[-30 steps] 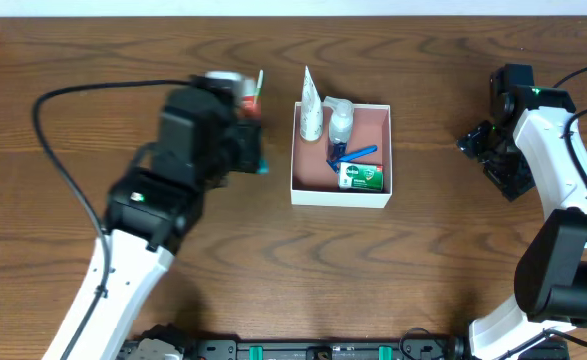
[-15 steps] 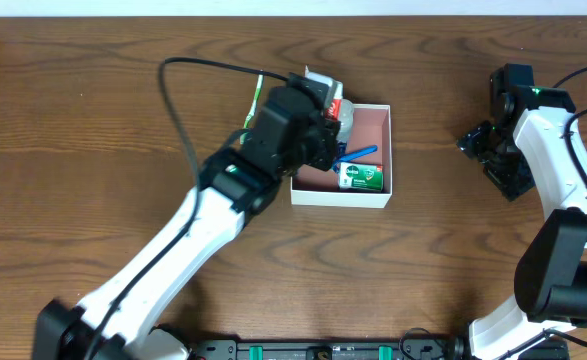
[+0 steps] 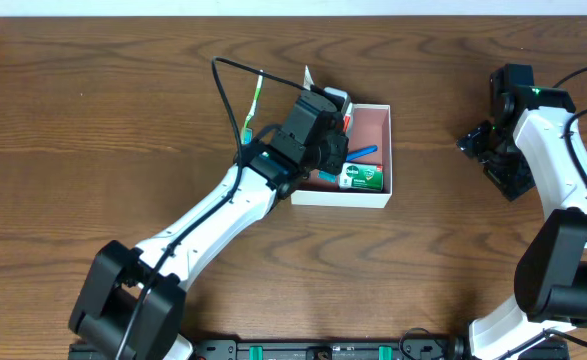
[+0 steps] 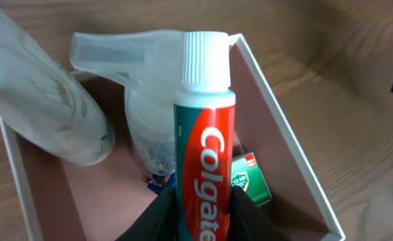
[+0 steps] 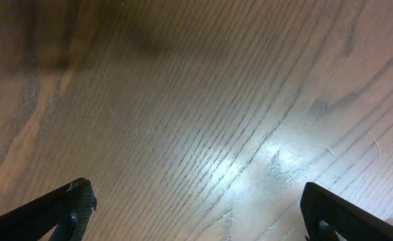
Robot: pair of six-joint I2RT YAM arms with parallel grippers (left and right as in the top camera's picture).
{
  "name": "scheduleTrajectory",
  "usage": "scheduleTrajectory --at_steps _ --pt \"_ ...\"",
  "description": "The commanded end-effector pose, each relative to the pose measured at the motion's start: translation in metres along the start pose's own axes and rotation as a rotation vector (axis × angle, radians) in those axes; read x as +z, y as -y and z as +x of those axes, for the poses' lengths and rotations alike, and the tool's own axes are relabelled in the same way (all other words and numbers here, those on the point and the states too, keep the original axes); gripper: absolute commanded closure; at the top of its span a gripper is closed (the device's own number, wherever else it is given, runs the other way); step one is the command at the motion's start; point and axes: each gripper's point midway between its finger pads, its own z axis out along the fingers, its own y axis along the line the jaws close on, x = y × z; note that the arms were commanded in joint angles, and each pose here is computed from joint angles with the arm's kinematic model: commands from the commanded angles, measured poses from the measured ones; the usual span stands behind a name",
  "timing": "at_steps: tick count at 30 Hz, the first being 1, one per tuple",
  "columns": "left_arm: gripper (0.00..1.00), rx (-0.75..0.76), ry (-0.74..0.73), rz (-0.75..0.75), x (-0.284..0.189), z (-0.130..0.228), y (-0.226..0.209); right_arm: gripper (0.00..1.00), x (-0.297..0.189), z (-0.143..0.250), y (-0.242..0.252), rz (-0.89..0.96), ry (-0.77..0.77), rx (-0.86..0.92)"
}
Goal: Pack container
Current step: 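Lower the Colgate tube into the box and open the left gripper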
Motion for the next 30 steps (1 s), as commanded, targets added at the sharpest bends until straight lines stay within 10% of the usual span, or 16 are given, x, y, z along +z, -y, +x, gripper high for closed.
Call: scheduleTrajectory --at_steps 1,30 --pt "0.74 -0.004 0.035 0.005 -0.003 -0.014 0.004 0.01 0.001 -0.004 0.001 0.008 0.008 0.001" --pt "0.73 0.169 -0.03 0.109 -0.004 0.002 0.021 0.01 0.001 -0.004 0.001 0.008 0.008 0.001"
